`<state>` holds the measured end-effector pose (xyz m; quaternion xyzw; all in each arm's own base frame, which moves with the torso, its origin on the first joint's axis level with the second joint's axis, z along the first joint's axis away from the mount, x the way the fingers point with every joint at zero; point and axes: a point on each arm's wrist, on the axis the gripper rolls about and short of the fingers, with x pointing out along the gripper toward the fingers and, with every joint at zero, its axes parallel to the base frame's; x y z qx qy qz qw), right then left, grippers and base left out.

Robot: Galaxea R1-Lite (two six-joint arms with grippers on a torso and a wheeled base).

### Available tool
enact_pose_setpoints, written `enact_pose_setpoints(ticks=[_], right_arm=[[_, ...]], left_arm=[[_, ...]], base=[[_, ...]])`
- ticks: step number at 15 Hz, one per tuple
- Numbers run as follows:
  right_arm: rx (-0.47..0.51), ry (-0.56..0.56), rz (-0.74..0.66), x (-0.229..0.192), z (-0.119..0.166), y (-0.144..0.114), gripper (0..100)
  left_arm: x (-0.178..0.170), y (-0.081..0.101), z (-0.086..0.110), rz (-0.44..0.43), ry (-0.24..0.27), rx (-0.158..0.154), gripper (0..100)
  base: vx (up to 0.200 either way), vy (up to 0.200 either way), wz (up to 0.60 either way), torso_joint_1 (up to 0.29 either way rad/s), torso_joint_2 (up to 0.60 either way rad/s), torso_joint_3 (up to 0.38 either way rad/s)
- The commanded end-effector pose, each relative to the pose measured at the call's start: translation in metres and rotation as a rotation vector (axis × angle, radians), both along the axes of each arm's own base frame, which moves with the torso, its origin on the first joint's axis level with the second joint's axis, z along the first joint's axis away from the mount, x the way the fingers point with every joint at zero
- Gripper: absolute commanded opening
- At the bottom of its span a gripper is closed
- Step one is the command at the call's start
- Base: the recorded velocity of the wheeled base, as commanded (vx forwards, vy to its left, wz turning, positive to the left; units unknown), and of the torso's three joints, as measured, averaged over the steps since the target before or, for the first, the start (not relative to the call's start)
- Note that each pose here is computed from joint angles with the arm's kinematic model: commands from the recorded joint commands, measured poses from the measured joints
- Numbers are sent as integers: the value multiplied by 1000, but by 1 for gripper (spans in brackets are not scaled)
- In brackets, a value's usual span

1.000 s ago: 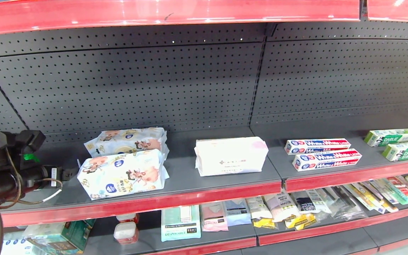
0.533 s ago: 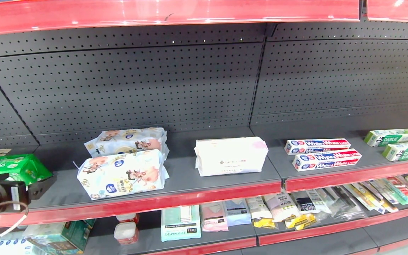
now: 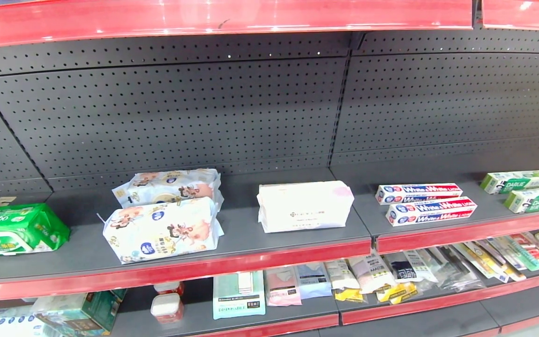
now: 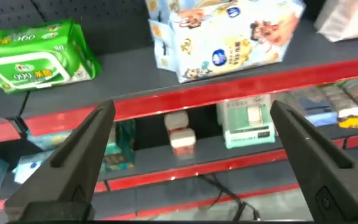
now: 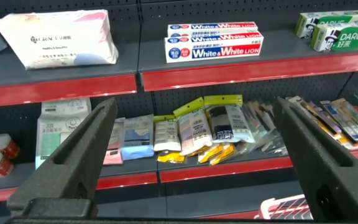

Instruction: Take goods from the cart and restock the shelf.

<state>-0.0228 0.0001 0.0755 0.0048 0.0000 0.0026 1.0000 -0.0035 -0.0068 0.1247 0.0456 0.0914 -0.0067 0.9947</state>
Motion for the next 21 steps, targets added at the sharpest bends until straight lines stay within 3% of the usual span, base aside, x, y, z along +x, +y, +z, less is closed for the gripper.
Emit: enact_pose_setpoints(ticks=[1, 3, 4, 6, 9, 10, 11, 13, 14, 16, 18, 19, 20, 21], right_arm=[[1, 2, 1, 0, 0, 0, 100], [1, 2, -1, 0, 0, 0, 100], [0, 2, -1, 0, 0, 0, 100], [0, 2, 1, 0, 0, 0, 100], [0, 2, 1, 0, 0, 0, 100], [-2, 2, 1, 0, 0, 0, 100], [-3, 2, 1, 0, 0, 0, 100], [-2, 2, 1, 0, 0, 0, 100], [0, 2, 1, 0, 0, 0, 100], [-2, 2, 3, 0, 0, 0, 100], [-2, 2, 3, 0, 0, 0, 100], [-2, 2, 3, 0, 0, 0, 100], [-2, 2, 3, 0, 0, 0, 100], [-2, 2, 3, 0, 0, 0, 100]], left_arm=[[-17, -4, -37, -9, -48, -34, 100], [-17, -4, -37, 39, -54, -42, 100], [-15, -1, -41, 137, -61, -34, 100], [-12, 3, -40, 263, -173, -47, 100], [-12, 4, -42, 298, -153, -21, 100], [-12, 4, -42, 335, -155, -29, 100], [-12, 4, -42, 324, -157, -39, 100], [-11, 2, -42, 220, -151, -44, 100], [-11, -1, -42, 75, -142, -37, 100], [-11, -1, -42, 19, -134, -44, 100], [-11, 0, -43, 13, -138, -41, 100], [-11, 0, -42, 39, -141, -28, 100], [-11, 2, -43, 86, -139, 11, 100], [-11, 2, -43, 102, -139, 16, 100]], base=[[0, 0, 0, 0, 0, 0], [0, 0, 0, 0, 0, 0], [0, 0, 0, 0, 0, 0], [0, 0, 0, 0, 0, 0], [0, 0, 0, 0, 0, 0], [0, 0, 0, 0, 0, 0], [0, 0, 0, 0, 0, 0], [0, 0, 0, 0, 0, 0], [0, 0, 0, 0, 0, 0], [0, 0, 0, 0, 0, 0], [0, 0, 0, 0, 0, 0], [0, 0, 0, 0, 0, 0], [0, 0, 600, -7, -2, 2], [0, 0, 600, 2, 2, -7]])
